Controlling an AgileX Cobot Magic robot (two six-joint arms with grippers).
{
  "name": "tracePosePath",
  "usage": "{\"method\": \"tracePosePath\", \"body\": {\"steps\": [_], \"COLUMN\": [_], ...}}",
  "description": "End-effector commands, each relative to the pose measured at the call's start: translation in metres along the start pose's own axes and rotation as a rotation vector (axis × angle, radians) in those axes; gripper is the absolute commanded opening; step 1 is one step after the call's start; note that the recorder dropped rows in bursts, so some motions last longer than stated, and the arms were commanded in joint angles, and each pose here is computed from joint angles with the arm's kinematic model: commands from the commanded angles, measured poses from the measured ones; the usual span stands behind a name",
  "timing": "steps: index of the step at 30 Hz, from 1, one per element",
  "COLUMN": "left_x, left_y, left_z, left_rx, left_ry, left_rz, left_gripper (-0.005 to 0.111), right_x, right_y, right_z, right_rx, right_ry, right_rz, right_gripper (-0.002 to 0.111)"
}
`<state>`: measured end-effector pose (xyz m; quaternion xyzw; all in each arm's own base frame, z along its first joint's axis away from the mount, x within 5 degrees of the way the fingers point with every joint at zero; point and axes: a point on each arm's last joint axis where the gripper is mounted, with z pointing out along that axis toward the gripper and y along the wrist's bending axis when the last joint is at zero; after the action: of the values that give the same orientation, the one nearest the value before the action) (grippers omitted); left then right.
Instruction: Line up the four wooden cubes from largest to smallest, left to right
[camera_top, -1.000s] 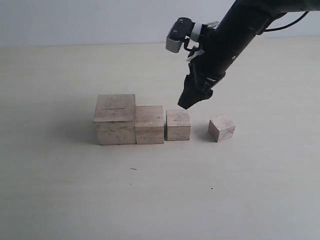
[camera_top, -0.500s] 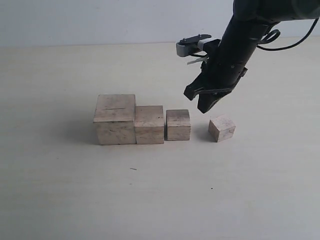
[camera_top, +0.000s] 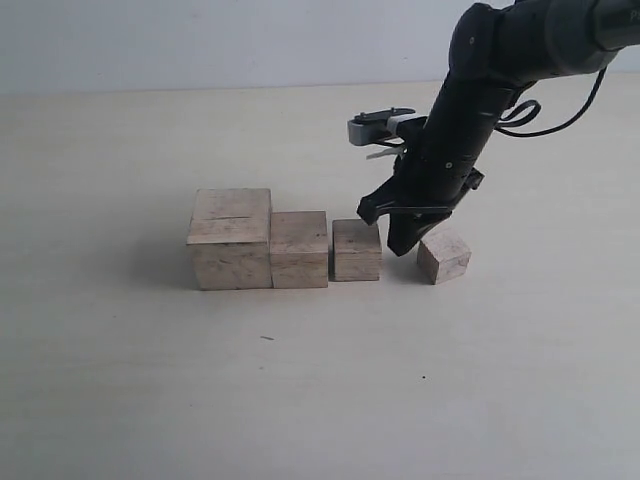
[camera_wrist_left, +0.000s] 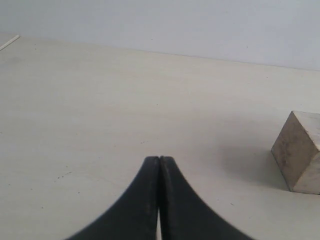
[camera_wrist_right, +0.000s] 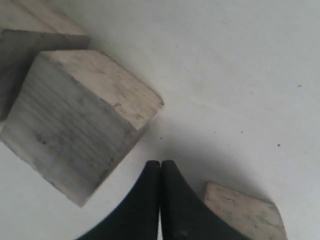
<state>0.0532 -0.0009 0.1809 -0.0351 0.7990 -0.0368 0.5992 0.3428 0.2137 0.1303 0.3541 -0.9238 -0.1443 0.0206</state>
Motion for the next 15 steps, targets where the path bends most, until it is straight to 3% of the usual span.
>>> {"method": "tracePosePath", "body": {"steps": [1, 15], "left_x": [-0.0001, -0.0001], "left_y": [-0.0002, -0.0002], "left_z": [-0.0001, -0.0001], "left_rx": [0.005, 0.005], "left_ry": [-0.013, -0.013], "left_rz": [0.002, 0.002], "left_gripper": [0.0, 0.0], "right_x": [-0.0008, -0.0055], "right_y": [0.0004, 0.0025], "right_z": [0.0074, 0.0156], "right_rx": [-0.024, -0.08], "right_ry": [-0.001, -0.04], "right_rz": [0.01, -0.017], "right_gripper": [0.0, 0.0]}}
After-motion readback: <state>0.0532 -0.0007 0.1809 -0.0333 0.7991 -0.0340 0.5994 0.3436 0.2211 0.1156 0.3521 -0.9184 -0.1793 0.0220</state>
